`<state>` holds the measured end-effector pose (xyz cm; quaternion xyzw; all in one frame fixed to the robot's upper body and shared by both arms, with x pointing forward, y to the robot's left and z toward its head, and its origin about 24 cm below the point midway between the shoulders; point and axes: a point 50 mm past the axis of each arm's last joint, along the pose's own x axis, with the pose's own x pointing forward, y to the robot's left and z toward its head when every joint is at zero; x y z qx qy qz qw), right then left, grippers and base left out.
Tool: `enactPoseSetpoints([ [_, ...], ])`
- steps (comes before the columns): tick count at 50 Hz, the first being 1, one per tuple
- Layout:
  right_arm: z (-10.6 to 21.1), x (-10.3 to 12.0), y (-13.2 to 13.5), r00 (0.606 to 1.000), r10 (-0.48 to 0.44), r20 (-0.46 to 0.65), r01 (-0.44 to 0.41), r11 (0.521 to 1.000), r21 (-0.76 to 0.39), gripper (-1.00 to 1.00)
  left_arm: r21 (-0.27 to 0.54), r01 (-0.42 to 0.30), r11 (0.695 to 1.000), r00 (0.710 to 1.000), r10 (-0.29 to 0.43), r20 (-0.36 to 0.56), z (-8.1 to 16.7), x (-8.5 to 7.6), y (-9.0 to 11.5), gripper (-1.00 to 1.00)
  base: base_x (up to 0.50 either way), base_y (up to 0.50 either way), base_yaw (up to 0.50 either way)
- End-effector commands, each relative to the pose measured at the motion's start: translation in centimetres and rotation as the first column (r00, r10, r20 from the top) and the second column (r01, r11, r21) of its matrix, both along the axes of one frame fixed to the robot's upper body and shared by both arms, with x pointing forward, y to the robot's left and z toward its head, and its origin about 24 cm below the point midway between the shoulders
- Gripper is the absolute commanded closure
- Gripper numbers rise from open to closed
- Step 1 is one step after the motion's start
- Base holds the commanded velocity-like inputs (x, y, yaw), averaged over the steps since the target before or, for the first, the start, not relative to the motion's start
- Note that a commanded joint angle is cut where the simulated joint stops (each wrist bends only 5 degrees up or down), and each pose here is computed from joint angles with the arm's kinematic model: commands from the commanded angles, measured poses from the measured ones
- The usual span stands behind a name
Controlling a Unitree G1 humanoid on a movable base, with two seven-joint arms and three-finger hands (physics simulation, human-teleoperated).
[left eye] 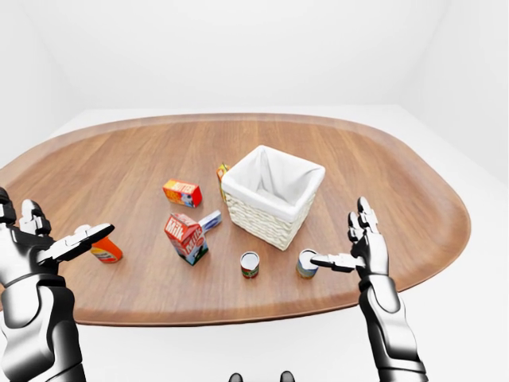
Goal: Pick up the alphabet soup, and put it in the basket.
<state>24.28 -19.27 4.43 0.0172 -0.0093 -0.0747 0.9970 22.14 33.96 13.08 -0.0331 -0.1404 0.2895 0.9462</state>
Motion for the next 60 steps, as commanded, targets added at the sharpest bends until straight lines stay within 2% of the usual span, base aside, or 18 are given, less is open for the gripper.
enactPoseSetpoints([
  [1, 0.2, -0.6, -0.9, 1.0, -0.008, 0.006, 0.008, 1.0, 0.012, -1.0, 0.003, 0.003, 1.0, 1.0, -0.003, 0.0, 0.0, 0.0, 0.0, -1.0, 0.15, 0.0, 0.0],
  [11, 0.2, -1.3, -1.8, 1.0, -0.008, 0.009, 0.008, 1.0, 0.01, -1.0, 0.019, -0.002, 1.0, 1.0, 0.001, 0.028, 0.7, -0.4, -0.1, -1.0, 0.15, 0.0, 0.0],
  [15, 0.1, -1.3, -1.6, 1.0, -0.009, -0.002, 0.009, 1.0, -0.023, -1.0, 0.021, -0.003, 1.0, 1.0, 0.002, 0.031, 0.8, -0.5, -0.1, -1.0, 0.15, 0.0, 0.0],
  [23, 0.2, -1.4, -1.4, 1.0, 0.003, -0.003, -0.003, 1.0, -0.014, -1.0, 0.014, -0.003, 1.0, 1.0, 0.002, 0.021, 0.5, -0.3, -0.1, -1.0, 0.15, 0.0, 0.0],
  [30, 0.1, -2.5, -2.4, 1.0, -0.016, -0.012, 0.016, 0.999, -0.034, -1.0, 0.008, -0.001, 1.0, 1.0, 0.001, 0.005, 0.2, -0.1, 0.0, -1.0, 0.15, 0.0, 0.0],
  [33, -0.4, -3.0, -2.7, 1.0, 0.002, -0.017, -0.002, 1.0, 0.023, -1.0, 0.009, -0.002, 1.0, 1.0, 0.002, 0.004, 0.1, -0.2, -0.1, -1.0, 0.15, 0.0, 0.0],
  [34, -0.5, -3.1, -2.8, 1.0, -0.003, -0.022, 0.003, 1.0, 0.007, -1.0, 0.01, -0.002, 1.0, 1.0, 0.002, 0.004, 0.2, -0.2, -0.1, -1.0, 0.15, -0.01, 0.0],
  [39, -0.3, -3.0, -2.6, 0.999, 0.019, -0.027, -0.019, 1.0, 0.007, -1.0, 0.012, -0.004, 1.0, 1.0, 0.004, 0.001, 0.1, -0.1, -0.1, -1.0, 0.11, 0.0, 0.0],
  [41, -0.4, -3.1, -2.9, 0.999, -0.014, -0.03, 0.014, 1.0, 0.002, -1.0, 0.011, -0.003, 1.0, 1.0, 0.003, -0.001, 0.1, -0.1, -0.1, -1.0, 0.06, 0.0, 0.0],
  [60, -0.4, -3.7, -3.2, 0.999, 0.012, -0.038, -0.012, 1.0, -0.016, -1.0, 0.016, -0.001, 1.0, 1.0, 0.001, 0.01, 0.3, -0.3, -0.1, -1.0, 0.04, 0.0, 0.0],
])
